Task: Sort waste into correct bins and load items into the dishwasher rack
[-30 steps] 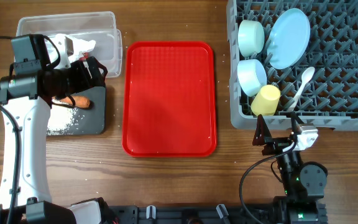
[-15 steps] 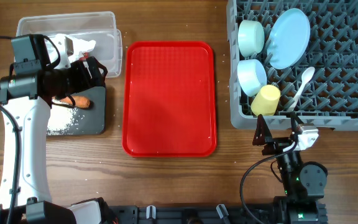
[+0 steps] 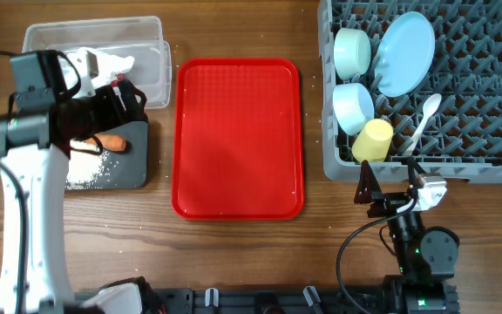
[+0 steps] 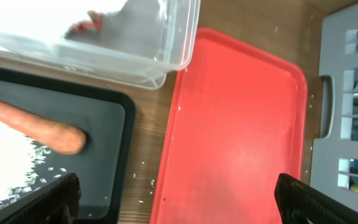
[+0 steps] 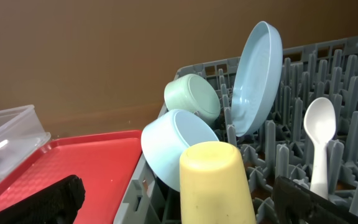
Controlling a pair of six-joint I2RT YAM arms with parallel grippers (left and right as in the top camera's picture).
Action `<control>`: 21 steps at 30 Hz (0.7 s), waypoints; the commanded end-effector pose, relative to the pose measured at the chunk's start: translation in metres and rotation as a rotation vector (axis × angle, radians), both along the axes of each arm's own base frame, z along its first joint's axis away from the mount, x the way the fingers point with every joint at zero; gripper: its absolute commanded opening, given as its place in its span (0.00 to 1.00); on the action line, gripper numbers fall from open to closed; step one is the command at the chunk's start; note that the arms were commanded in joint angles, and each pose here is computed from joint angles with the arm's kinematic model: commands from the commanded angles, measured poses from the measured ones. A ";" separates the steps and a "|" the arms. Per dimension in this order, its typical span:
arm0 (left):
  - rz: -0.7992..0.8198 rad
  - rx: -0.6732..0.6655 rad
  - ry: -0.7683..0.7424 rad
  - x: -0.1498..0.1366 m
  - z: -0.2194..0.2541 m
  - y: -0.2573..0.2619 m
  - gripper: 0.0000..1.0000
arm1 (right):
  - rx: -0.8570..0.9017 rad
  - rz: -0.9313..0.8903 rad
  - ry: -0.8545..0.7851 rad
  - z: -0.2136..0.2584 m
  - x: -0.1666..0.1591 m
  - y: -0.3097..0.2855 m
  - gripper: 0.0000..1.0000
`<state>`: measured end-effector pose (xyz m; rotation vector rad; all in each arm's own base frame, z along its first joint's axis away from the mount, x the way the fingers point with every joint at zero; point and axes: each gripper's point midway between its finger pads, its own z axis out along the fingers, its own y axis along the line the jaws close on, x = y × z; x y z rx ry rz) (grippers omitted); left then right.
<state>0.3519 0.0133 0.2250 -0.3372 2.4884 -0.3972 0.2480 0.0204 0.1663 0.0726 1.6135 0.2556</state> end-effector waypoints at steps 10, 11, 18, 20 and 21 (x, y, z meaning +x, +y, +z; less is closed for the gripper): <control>-0.053 0.061 -0.558 -0.051 0.017 -0.022 1.00 | 0.010 0.007 0.000 0.000 0.000 0.002 1.00; -0.054 0.059 -0.595 -0.055 0.013 -0.024 1.00 | 0.010 0.007 0.000 0.000 0.000 0.002 1.00; -0.054 0.098 -0.838 -0.076 -0.004 -0.028 1.00 | 0.011 0.007 0.000 0.000 0.000 0.002 1.00; -0.044 0.114 -0.881 -0.080 -0.008 -0.029 1.00 | 0.010 0.007 0.000 0.000 0.000 0.002 1.00; -0.033 0.125 -0.898 -0.082 -0.011 -0.028 1.00 | 0.010 0.007 0.000 0.000 0.000 0.002 1.00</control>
